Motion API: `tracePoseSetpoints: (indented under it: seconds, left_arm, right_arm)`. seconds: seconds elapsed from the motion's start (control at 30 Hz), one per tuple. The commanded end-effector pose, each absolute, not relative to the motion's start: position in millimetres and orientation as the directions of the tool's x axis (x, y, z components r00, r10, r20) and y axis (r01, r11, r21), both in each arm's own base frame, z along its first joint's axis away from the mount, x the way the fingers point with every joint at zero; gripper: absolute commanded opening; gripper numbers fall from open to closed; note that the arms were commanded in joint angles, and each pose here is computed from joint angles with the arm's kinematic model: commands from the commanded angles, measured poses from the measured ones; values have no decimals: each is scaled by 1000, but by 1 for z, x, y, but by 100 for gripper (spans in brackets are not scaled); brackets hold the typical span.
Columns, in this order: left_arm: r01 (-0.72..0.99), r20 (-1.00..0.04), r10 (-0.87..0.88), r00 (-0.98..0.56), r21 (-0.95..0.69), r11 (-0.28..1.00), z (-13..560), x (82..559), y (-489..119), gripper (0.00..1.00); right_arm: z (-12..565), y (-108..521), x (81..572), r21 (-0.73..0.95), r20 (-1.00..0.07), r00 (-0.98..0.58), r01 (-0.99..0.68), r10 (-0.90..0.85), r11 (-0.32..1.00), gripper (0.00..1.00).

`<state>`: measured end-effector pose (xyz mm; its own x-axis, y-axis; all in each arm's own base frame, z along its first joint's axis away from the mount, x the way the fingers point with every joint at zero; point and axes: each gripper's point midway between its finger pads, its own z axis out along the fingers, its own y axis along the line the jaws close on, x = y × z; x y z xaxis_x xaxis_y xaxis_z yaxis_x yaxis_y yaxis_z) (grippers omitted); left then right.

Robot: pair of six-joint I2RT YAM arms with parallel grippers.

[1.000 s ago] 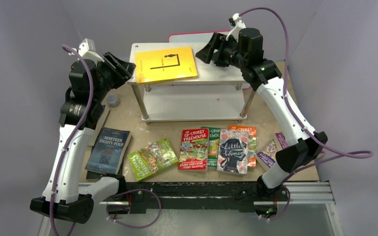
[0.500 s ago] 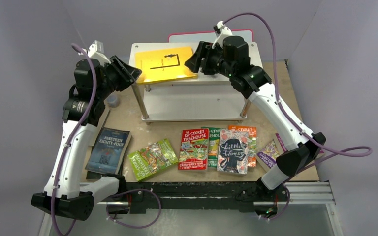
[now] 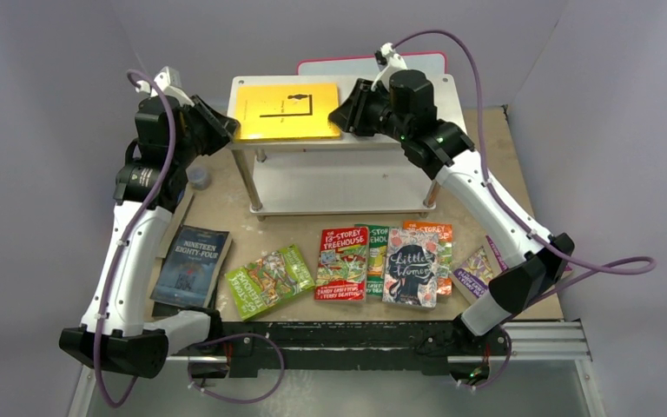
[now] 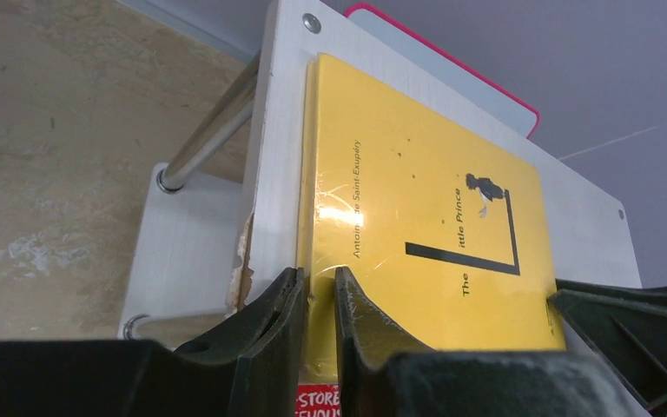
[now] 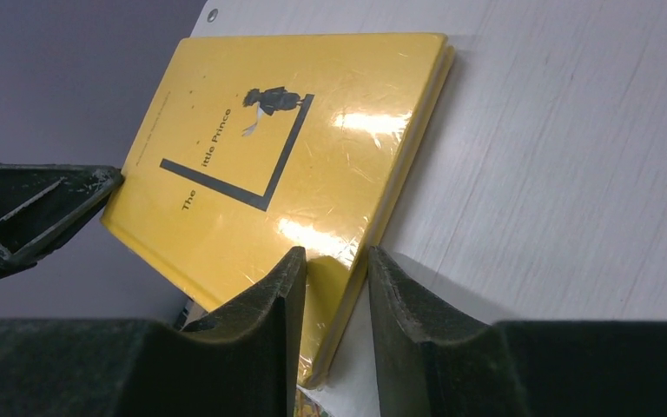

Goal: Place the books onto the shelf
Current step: Place the book on the shelf.

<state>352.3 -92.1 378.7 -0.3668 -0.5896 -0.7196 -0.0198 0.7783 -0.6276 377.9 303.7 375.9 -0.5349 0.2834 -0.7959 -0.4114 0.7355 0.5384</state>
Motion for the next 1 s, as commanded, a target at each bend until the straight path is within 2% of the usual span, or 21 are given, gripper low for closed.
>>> tracePoseSetpoints:
  seconds: [0.0,0.27,0.97]
  left_arm:
    - [-3,-758,-588,-281,-612,791,407,356,-84,17]
    - [-53,-775,-574,-264,-583,811,404,357,-73,17]
    - [-69,-768,-571,-291,-579,813,391,351,-73,15]
  right_arm:
    - [377,331,356,588,-766,-582,-462,274,663,34]
    - [378,348,354,584,-771,-582,-486,258,651,33]
    - [371,344,367,562,-780,-565,-440,271,701,30]
